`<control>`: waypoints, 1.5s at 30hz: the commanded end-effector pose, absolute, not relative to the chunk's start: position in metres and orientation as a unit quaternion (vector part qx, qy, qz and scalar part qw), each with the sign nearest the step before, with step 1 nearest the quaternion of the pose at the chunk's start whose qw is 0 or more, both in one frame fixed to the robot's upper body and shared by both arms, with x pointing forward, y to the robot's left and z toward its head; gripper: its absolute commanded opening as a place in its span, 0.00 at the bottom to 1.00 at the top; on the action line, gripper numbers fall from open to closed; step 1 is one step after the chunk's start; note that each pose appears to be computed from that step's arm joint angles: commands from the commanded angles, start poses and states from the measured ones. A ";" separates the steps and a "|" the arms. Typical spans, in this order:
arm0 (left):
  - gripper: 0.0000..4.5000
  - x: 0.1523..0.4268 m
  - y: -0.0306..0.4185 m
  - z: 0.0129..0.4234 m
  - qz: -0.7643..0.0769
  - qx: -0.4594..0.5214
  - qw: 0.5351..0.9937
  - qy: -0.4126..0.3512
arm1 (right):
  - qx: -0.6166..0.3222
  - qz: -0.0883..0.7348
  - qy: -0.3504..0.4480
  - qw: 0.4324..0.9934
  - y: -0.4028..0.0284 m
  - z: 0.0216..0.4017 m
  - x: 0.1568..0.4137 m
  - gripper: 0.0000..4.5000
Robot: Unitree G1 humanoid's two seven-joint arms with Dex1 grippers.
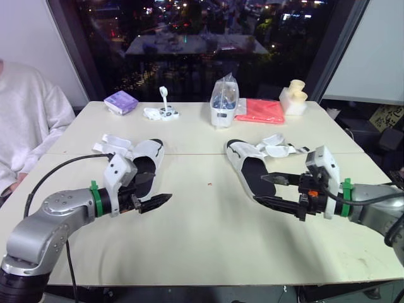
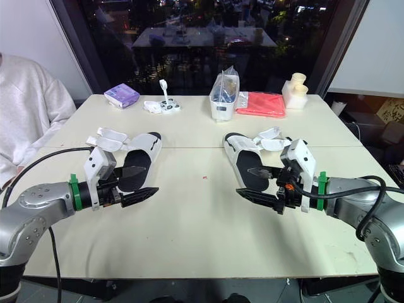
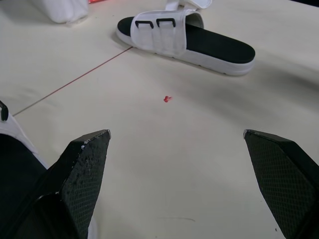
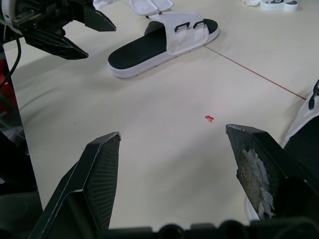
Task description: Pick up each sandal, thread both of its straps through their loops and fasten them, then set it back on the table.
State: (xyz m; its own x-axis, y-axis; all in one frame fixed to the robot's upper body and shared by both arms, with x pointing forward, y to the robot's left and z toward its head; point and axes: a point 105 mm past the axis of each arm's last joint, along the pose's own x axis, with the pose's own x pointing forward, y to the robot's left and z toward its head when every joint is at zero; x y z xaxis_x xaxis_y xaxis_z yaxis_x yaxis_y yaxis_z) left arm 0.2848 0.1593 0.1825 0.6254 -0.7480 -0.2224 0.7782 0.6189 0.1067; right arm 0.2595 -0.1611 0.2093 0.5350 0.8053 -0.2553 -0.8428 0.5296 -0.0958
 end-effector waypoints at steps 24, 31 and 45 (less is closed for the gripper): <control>1.00 0.284 0.151 0.206 -0.441 0.100 0.891 0.042 | -0.138 0.454 0.064 0.878 -0.162 0.216 0.266 0.81; 1.00 0.283 0.150 0.205 -0.442 0.099 0.891 0.042 | -0.153 0.441 0.057 0.883 -0.164 0.216 0.271 0.81; 1.00 0.287 0.131 0.195 -0.452 0.097 0.886 0.027 | -0.454 0.220 -0.009 0.864 -0.193 0.188 0.384 0.81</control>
State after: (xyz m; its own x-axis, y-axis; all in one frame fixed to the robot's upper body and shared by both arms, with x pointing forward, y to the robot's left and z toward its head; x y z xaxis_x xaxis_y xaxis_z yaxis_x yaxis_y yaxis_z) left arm 0.2880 0.1333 0.1863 0.5854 -0.7929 -0.1689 0.8106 0.5764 0.1038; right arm 0.3755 -0.1956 0.1807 0.8866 0.3964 -0.2383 -0.4373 0.5508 -0.7109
